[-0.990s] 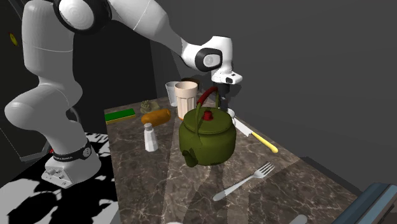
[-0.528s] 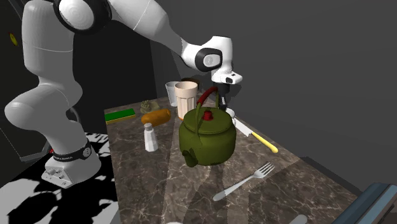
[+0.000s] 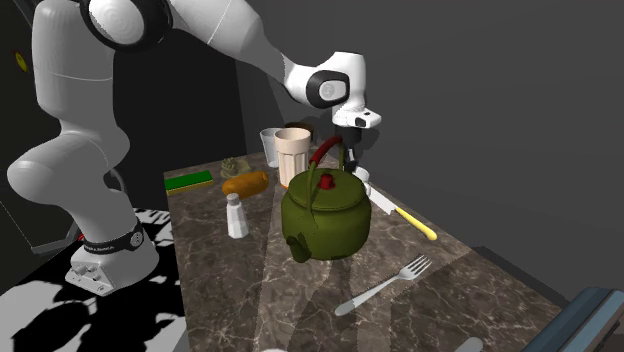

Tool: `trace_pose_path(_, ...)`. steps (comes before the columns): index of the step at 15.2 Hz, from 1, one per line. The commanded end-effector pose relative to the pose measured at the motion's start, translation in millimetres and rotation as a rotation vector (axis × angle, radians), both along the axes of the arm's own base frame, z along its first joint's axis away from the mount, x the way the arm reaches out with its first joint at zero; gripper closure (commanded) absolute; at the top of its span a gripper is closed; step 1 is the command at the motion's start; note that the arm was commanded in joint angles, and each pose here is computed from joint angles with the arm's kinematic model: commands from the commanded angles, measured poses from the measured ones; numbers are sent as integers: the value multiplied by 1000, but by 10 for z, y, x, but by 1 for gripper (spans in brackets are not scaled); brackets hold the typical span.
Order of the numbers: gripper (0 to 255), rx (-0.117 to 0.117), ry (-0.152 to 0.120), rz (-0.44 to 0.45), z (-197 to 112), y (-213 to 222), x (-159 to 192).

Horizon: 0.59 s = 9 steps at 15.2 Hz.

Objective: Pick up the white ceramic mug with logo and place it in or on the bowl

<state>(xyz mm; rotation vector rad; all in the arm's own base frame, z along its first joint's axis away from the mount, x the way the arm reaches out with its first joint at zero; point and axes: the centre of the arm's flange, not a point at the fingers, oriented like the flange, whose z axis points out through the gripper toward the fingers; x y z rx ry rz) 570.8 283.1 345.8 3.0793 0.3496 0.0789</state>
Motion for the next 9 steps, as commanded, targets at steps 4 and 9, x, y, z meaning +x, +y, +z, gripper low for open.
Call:
trace_pose_path(4, 255, 0, 0, 0, 259, 8, 2)
trace_pose_path(9, 255, 0, 0, 0, 523, 8, 2)
